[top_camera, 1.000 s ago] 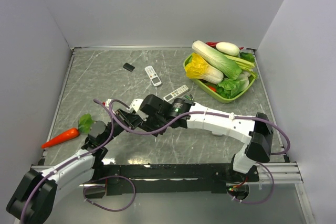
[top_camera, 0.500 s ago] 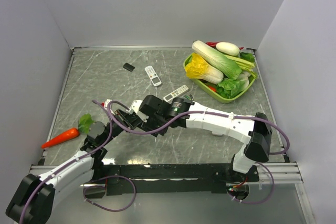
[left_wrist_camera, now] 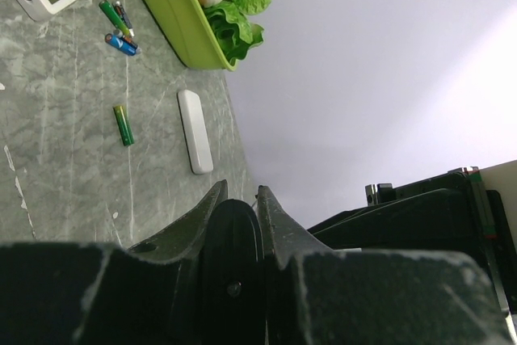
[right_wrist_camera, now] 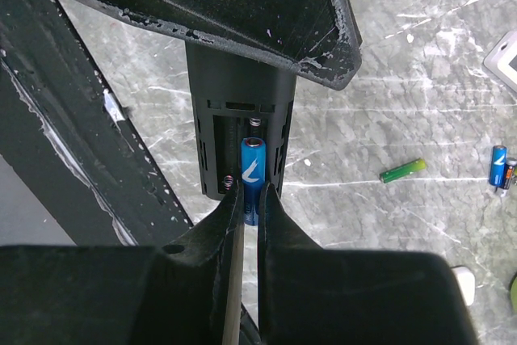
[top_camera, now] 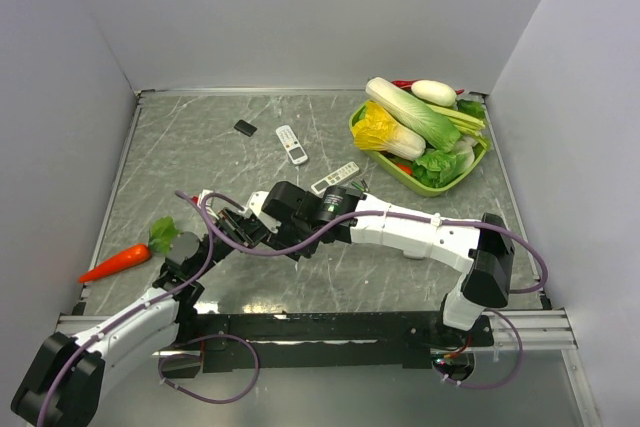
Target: Load the batteries into the remote control
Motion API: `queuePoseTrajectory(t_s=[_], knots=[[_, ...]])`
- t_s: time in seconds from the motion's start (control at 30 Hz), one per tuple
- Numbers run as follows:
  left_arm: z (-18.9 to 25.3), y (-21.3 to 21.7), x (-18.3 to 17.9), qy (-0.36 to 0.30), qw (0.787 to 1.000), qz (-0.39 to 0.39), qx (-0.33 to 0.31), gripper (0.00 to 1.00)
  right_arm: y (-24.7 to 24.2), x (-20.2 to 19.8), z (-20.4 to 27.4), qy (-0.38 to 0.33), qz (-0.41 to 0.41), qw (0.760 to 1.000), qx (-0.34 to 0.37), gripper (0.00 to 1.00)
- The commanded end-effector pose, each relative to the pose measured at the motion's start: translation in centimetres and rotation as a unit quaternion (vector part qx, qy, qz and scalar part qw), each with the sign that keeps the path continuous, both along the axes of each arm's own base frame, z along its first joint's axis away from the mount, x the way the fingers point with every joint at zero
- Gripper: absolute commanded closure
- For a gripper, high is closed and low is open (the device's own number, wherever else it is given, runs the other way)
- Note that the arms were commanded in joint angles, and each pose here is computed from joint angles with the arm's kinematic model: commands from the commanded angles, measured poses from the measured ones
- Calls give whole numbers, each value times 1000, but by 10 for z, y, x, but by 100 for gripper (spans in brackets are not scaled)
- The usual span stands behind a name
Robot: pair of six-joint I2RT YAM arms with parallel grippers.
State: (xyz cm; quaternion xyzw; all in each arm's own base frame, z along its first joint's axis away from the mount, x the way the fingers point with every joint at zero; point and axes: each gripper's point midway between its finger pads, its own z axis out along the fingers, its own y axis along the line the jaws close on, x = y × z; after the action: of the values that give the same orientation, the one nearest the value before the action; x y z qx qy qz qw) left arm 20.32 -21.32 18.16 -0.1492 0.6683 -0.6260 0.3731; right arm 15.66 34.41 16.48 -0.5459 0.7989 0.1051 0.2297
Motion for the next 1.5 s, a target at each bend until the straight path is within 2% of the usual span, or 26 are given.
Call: queuePoseTrajectory(t_s=[0.0, 0.73, 1.2, 1.33, 1.47], knots=[[-22, 4, -19, 18, 1000, -16, -19, 99, 14, 11, 10, -25, -5, 1000, 14, 88], [-15, 2, -19, 28, 999, -24, -32, 99, 32, 13, 16, -36, 10, 998, 41, 80], [-11, 1, -20, 30, 998, -27, -40, 99, 32, 18, 15, -46, 8, 999, 26, 69], [-11, 2, -20, 33, 998, -24, -43, 99, 30, 19, 15, -50, 4, 998, 25, 68], [-11, 2, -20, 36, 998, -22, -47, 99, 29, 20, 15, -54, 2, 998, 28, 72]])
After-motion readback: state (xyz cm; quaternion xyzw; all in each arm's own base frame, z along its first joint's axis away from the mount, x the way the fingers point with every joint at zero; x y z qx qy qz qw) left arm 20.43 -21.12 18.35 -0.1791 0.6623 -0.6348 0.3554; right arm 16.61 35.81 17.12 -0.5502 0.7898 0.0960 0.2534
